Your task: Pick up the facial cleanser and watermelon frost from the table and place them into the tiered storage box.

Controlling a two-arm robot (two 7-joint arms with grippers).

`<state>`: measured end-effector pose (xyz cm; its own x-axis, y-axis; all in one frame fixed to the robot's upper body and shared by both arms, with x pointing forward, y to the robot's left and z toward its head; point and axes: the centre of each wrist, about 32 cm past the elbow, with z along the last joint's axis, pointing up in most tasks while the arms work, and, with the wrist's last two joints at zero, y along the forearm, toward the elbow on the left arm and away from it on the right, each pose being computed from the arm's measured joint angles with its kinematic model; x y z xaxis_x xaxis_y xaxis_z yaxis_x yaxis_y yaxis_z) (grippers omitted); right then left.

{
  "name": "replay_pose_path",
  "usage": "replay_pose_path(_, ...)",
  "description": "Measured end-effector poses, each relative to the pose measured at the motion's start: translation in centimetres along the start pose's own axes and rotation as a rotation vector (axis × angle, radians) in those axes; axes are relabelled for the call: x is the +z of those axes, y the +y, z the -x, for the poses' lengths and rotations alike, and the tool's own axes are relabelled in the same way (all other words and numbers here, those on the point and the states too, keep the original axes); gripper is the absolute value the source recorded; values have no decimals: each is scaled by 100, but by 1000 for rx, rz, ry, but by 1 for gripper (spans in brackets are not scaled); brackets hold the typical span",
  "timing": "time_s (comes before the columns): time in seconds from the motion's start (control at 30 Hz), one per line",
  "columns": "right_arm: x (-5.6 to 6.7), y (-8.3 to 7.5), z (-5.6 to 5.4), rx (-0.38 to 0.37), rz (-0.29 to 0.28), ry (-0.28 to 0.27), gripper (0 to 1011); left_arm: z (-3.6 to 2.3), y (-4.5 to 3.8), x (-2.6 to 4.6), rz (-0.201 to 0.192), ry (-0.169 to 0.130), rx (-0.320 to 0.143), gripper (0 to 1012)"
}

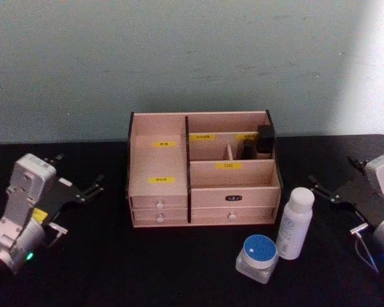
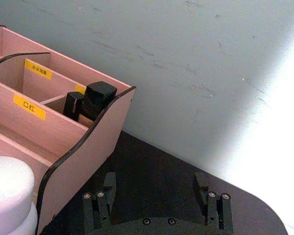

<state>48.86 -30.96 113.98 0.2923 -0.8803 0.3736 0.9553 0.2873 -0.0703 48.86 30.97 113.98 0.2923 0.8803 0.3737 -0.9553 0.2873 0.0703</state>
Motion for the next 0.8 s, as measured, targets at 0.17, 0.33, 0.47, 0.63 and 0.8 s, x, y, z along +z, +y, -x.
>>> replay_pose_path(0.17, 0, 0, 0, 0, 0, 0, 1002, 0, 0, 0, 0, 0, 0, 1001)
replay_pose_path(0.33, 0, 0, 0, 0, 0, 0, 1002, 0, 0, 0, 0, 0, 0, 1001)
replay_pose_path(0.47, 0, 0, 0, 0, 0, 0, 1002, 0, 0, 0, 0, 0, 0, 1001)
replay_pose_path(0.63, 0, 0, 0, 0, 0, 0, 1002, 0, 0, 0, 0, 0, 0, 1001)
replay_pose_path(0.8, 0, 0, 0, 0, 0, 0, 1002, 0, 0, 0, 0, 0, 0, 1002)
